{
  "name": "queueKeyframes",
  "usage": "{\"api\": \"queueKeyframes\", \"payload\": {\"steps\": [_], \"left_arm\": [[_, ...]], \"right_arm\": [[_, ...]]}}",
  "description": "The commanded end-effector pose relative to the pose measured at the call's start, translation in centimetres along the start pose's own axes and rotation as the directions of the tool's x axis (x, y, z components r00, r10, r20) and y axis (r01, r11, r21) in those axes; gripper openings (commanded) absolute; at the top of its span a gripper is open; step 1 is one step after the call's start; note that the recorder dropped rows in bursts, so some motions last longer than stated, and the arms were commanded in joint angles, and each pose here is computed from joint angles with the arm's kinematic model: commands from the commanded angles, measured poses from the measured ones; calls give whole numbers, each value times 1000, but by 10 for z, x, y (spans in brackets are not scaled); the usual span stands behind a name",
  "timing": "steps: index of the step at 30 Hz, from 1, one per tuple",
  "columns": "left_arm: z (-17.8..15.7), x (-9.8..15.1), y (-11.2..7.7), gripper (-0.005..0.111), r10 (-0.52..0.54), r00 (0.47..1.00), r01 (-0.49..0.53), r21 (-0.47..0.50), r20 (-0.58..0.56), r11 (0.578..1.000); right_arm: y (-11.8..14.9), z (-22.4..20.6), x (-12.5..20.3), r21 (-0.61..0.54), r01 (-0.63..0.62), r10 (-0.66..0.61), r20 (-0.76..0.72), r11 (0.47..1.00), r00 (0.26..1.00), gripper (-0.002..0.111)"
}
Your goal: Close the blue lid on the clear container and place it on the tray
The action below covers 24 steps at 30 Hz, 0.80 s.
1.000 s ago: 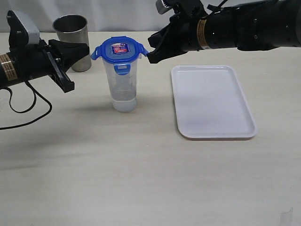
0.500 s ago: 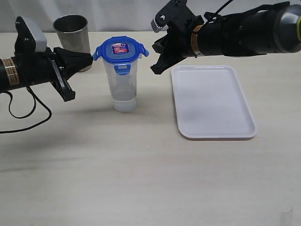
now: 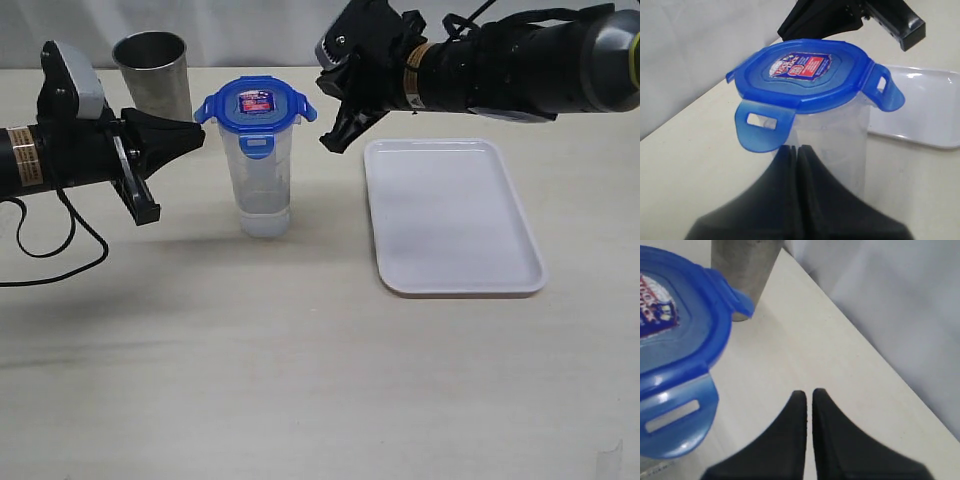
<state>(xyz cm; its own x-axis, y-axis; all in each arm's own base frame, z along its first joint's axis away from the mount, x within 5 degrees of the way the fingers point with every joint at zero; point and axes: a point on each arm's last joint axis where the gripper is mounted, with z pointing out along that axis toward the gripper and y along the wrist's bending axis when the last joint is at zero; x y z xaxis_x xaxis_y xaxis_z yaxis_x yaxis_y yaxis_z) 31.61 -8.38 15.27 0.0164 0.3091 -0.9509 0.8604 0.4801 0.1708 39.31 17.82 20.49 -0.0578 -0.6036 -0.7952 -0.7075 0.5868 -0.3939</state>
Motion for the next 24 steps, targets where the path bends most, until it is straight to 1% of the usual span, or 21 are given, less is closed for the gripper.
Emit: {"api": "queueKeyframes", "payload": {"steps": [1,4,9,11,19,24], "left_arm": [[1,-2,-1,0,-3,1000,2,13,19,1000],[1,-3,-1,0,-5,1000,4,11,23,1000],[1,-3,1,0,-12,1000,13,-6,29,1000],[1,-3,1,0,-12,1000,13,-6,29,1000],[1,-4,1,0,-12,999,12,-3,37,1000],[1,-4,1,0,-12,999,12,-3,37,1000]], "right_arm": [[-2,0,-2,17,4,-4,8,1000,1000,4],[2,0,-2,-6,-7,8,33,1000,999,4],[6,0,3,-17,-21,22,18,1000,1000,4],[8,-2,5,-26,-3,4,10,1000,1000,4],[8,-8,1,-31,-14,15,26,999,1000,4],[9,-8,4,-35,-19,20,14,999,1000,4]]}}
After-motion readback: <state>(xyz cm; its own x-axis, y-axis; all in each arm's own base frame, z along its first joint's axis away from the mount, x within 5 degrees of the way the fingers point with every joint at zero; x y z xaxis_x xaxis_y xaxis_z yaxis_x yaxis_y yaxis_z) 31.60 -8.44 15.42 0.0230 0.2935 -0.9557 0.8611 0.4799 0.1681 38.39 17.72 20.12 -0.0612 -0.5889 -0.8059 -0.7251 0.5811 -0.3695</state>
